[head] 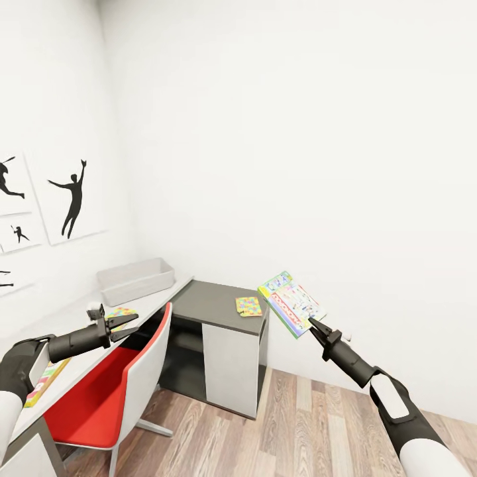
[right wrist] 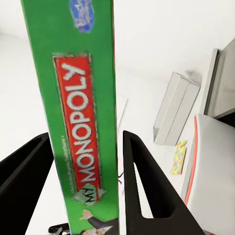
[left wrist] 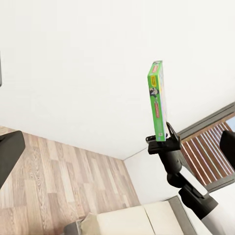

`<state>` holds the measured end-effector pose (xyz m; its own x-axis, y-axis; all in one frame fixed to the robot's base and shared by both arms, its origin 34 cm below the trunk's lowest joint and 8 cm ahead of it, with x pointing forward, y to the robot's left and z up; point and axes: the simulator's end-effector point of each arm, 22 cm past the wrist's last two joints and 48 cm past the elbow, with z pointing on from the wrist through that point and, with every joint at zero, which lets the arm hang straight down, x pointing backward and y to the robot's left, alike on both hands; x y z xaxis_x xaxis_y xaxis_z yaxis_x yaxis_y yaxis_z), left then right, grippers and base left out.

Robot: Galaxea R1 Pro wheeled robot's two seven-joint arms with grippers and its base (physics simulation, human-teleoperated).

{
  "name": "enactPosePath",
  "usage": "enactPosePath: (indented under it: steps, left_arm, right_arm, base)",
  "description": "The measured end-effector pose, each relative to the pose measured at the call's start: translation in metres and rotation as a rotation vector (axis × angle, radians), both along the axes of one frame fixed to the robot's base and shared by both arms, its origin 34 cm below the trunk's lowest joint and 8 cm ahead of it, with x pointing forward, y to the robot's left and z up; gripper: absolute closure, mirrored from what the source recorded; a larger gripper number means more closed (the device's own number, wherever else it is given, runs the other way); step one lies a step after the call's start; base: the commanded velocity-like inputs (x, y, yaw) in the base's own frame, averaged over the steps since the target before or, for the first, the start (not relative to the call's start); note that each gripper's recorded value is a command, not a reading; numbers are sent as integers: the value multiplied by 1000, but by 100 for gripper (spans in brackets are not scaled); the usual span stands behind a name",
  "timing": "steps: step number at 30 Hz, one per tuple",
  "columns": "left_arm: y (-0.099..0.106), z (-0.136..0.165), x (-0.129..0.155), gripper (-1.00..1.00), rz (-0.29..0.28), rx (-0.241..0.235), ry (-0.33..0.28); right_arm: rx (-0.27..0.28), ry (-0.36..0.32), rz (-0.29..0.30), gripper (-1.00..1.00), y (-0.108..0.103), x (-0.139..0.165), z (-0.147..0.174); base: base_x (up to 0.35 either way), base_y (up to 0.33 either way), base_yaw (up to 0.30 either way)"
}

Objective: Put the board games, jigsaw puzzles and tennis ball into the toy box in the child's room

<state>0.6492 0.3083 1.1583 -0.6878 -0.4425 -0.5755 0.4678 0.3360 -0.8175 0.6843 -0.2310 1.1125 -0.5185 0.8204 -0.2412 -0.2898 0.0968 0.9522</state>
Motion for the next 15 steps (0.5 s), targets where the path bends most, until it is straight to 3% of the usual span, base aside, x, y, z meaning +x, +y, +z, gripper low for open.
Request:
enactPosePath:
  steps: [15]
  left_arm:
    - [0,0,0,-100,1,1,1]
  right_arm:
    - [-1,0,1,100,0,0,0]
  base:
    - [0,0,0]
